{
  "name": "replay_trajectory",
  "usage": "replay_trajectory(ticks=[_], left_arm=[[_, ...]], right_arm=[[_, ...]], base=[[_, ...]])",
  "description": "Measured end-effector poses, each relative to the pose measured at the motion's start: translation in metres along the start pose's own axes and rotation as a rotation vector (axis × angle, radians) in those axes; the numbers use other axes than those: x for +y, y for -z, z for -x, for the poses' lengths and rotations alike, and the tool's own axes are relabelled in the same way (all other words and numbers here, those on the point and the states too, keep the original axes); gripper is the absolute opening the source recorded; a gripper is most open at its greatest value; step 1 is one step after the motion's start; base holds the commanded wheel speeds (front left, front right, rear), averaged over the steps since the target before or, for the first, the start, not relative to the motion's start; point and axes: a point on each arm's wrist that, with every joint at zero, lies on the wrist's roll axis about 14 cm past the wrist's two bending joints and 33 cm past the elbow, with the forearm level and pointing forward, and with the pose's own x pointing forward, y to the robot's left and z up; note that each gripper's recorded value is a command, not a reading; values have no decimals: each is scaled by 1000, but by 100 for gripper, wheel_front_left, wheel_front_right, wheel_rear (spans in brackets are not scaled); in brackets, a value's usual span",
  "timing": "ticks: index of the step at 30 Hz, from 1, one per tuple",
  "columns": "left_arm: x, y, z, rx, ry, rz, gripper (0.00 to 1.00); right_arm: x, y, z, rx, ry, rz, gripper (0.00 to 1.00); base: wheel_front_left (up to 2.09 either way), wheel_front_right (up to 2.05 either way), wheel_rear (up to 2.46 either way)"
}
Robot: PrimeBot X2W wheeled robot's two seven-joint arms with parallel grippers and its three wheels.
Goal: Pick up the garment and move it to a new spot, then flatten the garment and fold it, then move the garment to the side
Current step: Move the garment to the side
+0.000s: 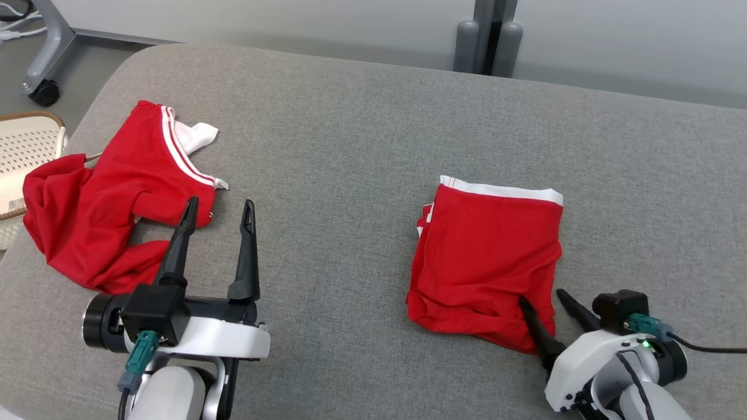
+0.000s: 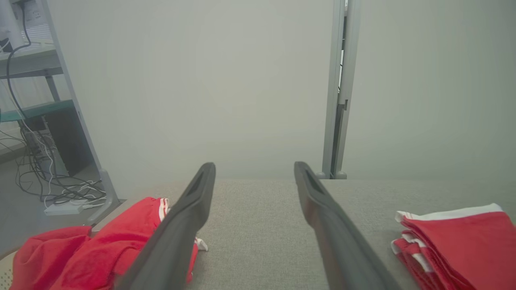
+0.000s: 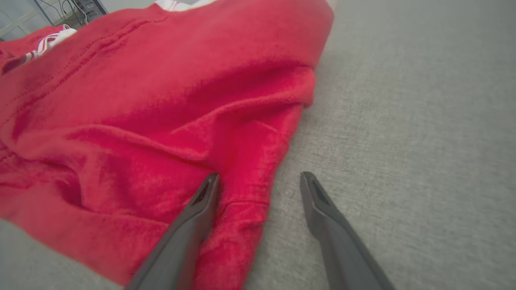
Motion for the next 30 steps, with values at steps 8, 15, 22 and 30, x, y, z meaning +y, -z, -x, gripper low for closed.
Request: replay_trajectory(ticks=[8,15,22,30], left_arm=[[-1,2,-4,2,-6,6,100],[-22,4,-15,-6,58,17,100],[-70,9,-37,-18,193,47,100],[-134,22,-61,-25,375,74,100]], right_arm=[[14,7,-6,36,-42,-16,0],[-1,1,4,1,-13,9,0],[-81,-16,40,-46,155,142,0],[-204,-33,108,-25,437,287,0]], base=[[0,0,0],[0,0,0],[0,0,0],[0,0,0]])
